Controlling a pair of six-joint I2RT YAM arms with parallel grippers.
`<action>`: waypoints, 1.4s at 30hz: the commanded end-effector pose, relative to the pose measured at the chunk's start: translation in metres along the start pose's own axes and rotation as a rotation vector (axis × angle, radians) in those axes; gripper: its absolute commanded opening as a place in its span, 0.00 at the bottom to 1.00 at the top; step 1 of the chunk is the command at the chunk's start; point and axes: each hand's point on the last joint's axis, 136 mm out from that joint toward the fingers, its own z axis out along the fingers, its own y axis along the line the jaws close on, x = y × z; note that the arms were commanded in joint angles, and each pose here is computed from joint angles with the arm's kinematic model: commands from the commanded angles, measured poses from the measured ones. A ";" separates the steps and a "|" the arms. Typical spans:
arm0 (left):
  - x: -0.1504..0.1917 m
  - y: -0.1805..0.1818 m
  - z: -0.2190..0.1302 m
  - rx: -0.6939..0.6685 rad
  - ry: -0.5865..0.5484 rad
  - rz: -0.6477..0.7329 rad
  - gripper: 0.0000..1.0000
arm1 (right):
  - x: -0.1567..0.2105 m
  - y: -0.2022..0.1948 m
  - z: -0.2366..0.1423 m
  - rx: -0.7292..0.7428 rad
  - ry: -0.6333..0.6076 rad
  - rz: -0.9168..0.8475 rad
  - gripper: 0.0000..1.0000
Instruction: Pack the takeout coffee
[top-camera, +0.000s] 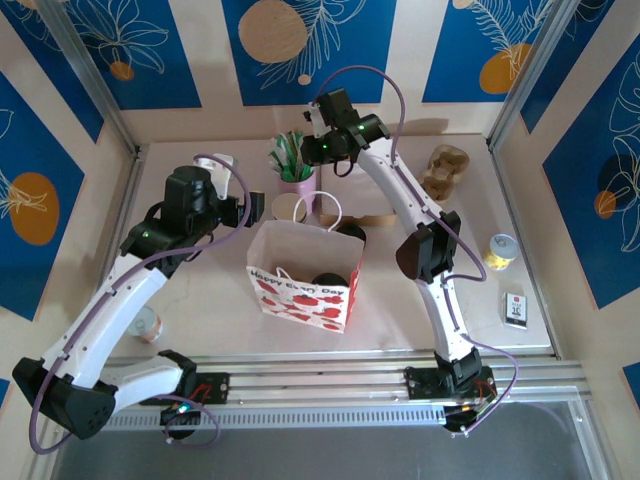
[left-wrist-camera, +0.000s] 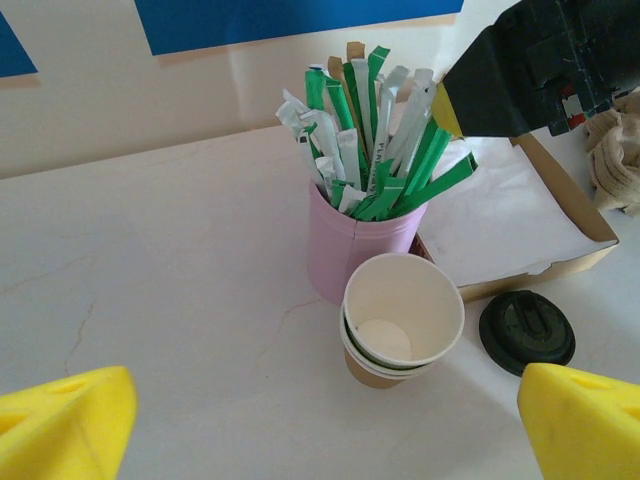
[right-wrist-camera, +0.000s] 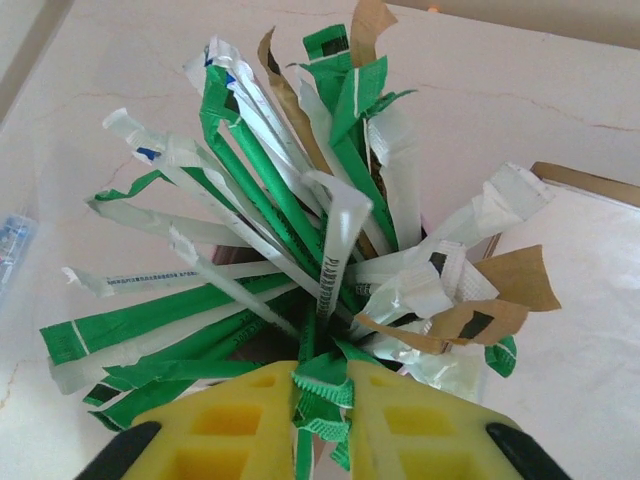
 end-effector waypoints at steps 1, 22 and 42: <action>-0.007 0.005 -0.004 -0.018 -0.039 0.015 0.97 | -0.008 0.009 -0.015 0.008 -0.033 -0.042 0.16; -0.003 0.004 -0.002 -0.016 -0.027 0.024 0.98 | -0.030 0.021 -0.064 -0.001 -0.130 -0.119 0.04; -0.001 0.004 0.000 -0.012 -0.019 0.030 0.98 | -0.023 0.030 -0.061 -0.067 -0.107 -0.130 0.13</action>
